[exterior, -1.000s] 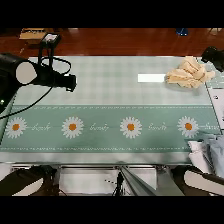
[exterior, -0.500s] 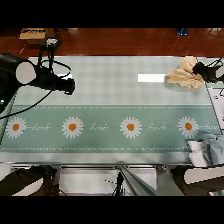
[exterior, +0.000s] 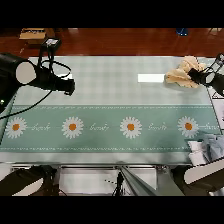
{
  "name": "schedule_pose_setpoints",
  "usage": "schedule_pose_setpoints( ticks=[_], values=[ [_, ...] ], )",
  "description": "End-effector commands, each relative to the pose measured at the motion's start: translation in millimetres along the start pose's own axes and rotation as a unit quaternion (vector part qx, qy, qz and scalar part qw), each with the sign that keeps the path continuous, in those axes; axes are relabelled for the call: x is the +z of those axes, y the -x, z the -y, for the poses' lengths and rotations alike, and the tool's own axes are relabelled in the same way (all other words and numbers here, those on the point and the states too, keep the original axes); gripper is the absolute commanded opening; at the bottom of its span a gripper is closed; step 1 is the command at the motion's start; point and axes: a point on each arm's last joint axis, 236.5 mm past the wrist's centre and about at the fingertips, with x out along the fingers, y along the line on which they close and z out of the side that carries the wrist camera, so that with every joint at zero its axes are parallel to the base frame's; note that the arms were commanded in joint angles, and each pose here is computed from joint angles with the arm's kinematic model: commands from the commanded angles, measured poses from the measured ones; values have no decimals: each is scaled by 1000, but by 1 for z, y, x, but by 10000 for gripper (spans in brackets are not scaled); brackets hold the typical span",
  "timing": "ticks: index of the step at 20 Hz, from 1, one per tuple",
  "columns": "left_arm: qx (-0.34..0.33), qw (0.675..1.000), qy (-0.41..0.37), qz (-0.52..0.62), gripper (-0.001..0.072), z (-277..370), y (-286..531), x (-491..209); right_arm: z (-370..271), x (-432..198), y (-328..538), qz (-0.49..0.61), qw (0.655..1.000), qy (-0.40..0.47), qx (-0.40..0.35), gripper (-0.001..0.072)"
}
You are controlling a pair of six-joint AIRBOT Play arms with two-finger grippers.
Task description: Fold the shirts.
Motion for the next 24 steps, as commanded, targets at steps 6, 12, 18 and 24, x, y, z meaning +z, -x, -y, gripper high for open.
schedule_pose_setpoints(
  ticks=[6,12,18,24],
  values=[
    [-1,1000,-3,21,679,0,23,17,-66,120,145,156,983,74,58,26],
    [-8,992,-11,128,467,-3,136,75,-152,189,437,390,895,148,160,26],
    [-18,967,-1,253,473,-9,254,85,-159,136,579,415,864,167,231,27],
    [-11,990,-1,144,631,-13,231,34,-207,15,495,136,909,252,303,26]
  ],
)
